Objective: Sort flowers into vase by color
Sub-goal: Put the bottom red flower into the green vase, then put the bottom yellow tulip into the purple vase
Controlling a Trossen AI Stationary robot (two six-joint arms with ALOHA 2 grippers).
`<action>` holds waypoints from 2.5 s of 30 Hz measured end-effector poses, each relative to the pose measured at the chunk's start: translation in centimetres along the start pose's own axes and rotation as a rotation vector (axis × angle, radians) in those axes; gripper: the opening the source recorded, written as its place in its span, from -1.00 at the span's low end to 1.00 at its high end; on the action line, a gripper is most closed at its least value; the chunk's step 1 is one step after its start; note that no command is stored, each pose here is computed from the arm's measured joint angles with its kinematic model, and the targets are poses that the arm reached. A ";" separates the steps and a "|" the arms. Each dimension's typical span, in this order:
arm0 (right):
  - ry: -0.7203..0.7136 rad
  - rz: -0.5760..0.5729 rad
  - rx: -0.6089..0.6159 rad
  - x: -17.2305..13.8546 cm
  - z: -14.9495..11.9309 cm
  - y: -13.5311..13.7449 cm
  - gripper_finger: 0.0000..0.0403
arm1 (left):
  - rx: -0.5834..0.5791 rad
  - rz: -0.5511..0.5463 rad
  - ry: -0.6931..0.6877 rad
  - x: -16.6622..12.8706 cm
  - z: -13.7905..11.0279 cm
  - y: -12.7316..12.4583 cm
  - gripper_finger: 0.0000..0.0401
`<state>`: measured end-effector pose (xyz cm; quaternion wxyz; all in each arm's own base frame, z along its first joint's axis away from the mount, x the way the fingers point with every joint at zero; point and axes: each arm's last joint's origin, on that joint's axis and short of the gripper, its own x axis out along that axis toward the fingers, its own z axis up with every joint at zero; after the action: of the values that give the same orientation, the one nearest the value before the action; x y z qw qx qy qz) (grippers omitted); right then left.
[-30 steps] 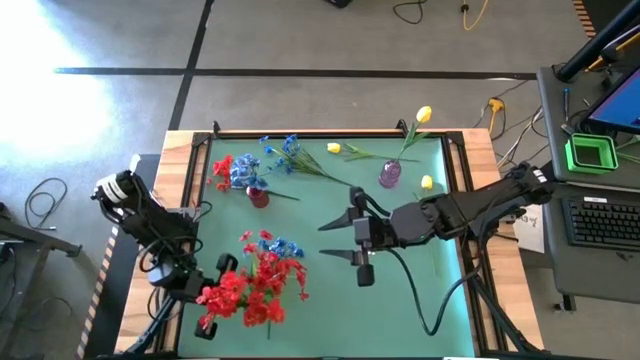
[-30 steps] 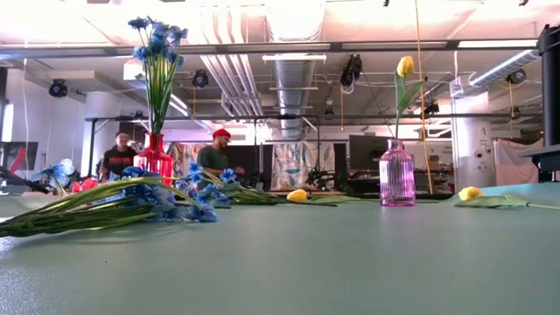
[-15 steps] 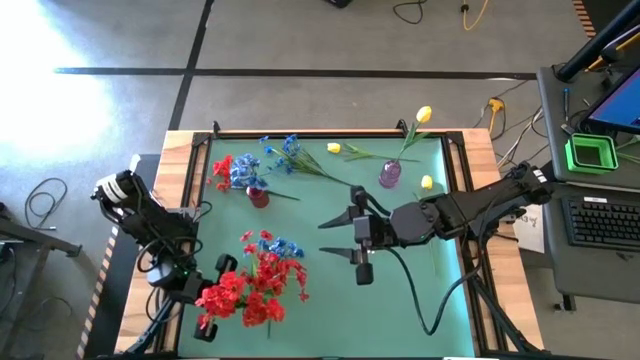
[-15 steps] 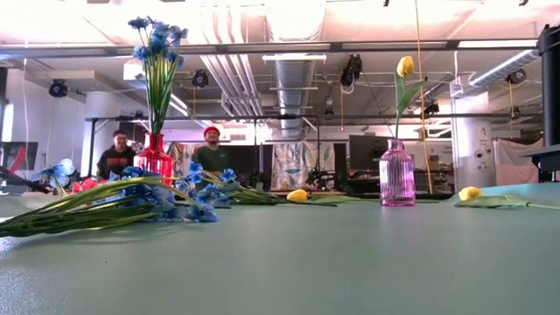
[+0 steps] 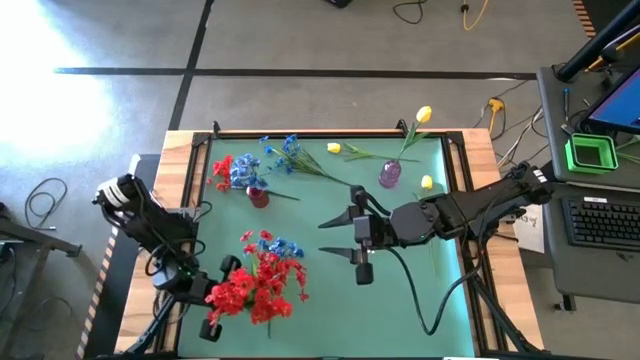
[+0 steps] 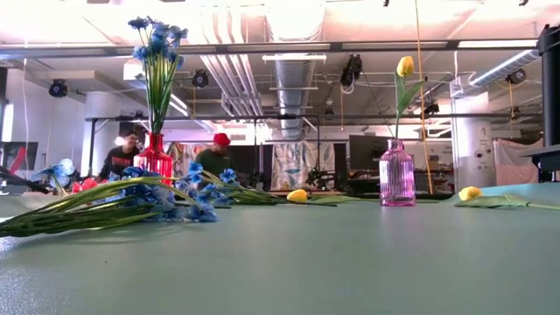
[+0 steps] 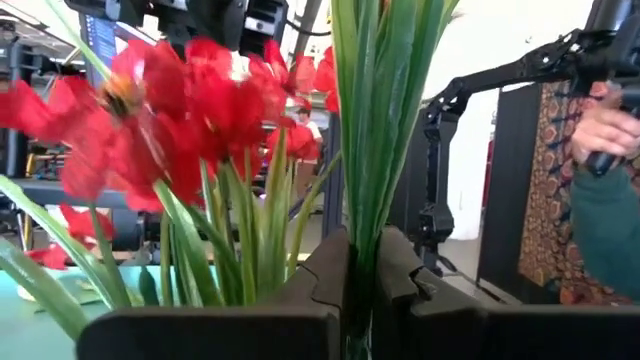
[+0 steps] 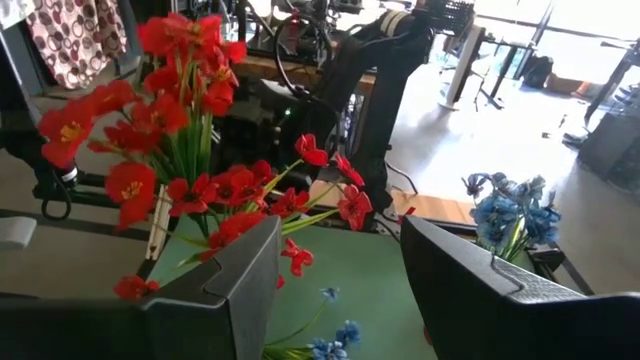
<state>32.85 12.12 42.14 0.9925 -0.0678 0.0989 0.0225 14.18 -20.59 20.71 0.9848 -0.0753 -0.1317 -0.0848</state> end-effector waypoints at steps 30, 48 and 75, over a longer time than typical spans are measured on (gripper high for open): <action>0.000 0.000 0.001 0.0 0.0 0.0 0.00 | -0.054 0.174 0.083 -2.1 -0.7 -0.6 -0.39; 0.001 -0.006 0.002 0.0 0.0 -0.2 0.00 | -0.133 0.390 0.184 -6.5 -0.1 -2.4 0.22; 0.737 -0.624 0.609 -1.2 -9.4 -3.1 0.00 | -0.264 0.204 0.230 -11.2 1.1 -4.5 0.38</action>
<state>30.08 7.73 33.63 0.8270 0.1918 0.4157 -0.3263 2.44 -23.11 19.27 0.9784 -0.2065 0.0022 -0.0092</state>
